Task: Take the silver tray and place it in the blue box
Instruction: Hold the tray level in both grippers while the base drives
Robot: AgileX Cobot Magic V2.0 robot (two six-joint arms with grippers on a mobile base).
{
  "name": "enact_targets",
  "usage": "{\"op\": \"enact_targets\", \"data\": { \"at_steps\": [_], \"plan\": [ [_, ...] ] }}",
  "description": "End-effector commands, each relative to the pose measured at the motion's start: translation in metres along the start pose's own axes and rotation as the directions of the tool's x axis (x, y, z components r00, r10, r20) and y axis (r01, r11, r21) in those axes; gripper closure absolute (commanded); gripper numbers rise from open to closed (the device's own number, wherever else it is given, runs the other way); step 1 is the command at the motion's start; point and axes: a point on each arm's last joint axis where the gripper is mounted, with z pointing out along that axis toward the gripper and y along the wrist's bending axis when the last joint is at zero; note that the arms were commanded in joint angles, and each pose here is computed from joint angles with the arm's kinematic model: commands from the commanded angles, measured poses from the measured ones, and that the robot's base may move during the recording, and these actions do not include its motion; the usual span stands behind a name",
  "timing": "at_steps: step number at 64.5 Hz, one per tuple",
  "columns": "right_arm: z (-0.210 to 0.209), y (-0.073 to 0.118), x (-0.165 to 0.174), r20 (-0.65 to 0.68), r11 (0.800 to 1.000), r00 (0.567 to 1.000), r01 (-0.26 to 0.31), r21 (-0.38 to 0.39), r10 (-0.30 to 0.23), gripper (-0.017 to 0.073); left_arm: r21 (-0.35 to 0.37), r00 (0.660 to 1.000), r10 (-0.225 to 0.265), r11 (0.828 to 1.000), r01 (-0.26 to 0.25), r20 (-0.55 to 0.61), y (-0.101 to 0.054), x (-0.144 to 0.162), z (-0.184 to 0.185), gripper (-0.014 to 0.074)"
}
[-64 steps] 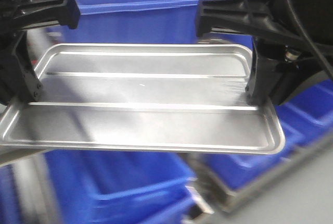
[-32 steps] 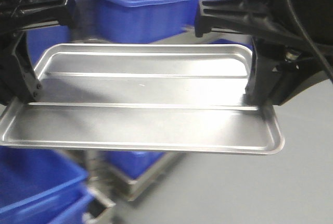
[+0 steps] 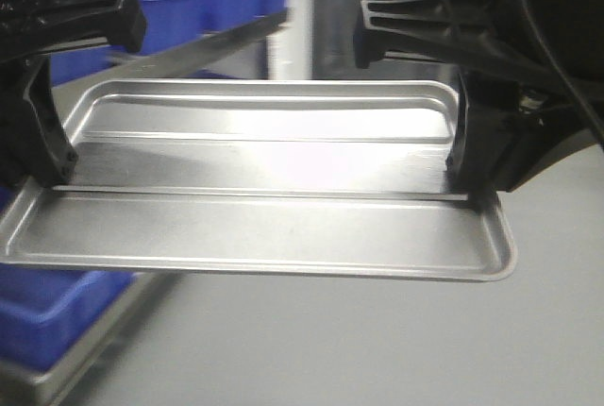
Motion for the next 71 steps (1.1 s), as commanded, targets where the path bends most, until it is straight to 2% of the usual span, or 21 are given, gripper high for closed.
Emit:
{"op": "enact_targets", "data": {
  "at_steps": [1,71],
  "plan": [
    [-0.0135,-0.0035,-0.0079,0.056,1.0,0.998,0.019,0.002,-0.019,0.051,0.022,0.998,-0.004,1.0,0.003,0.061,-0.0007,-0.0081,-0.0131,0.0697],
    [-0.0135,-0.004,-0.0077,0.054,1.0,0.998,0.019,0.007,-0.019,0.051,0.023,0.998,-0.006,1.0,0.004,0.059,-0.0008,-0.008,-0.0131,0.0697]
  ]
}}
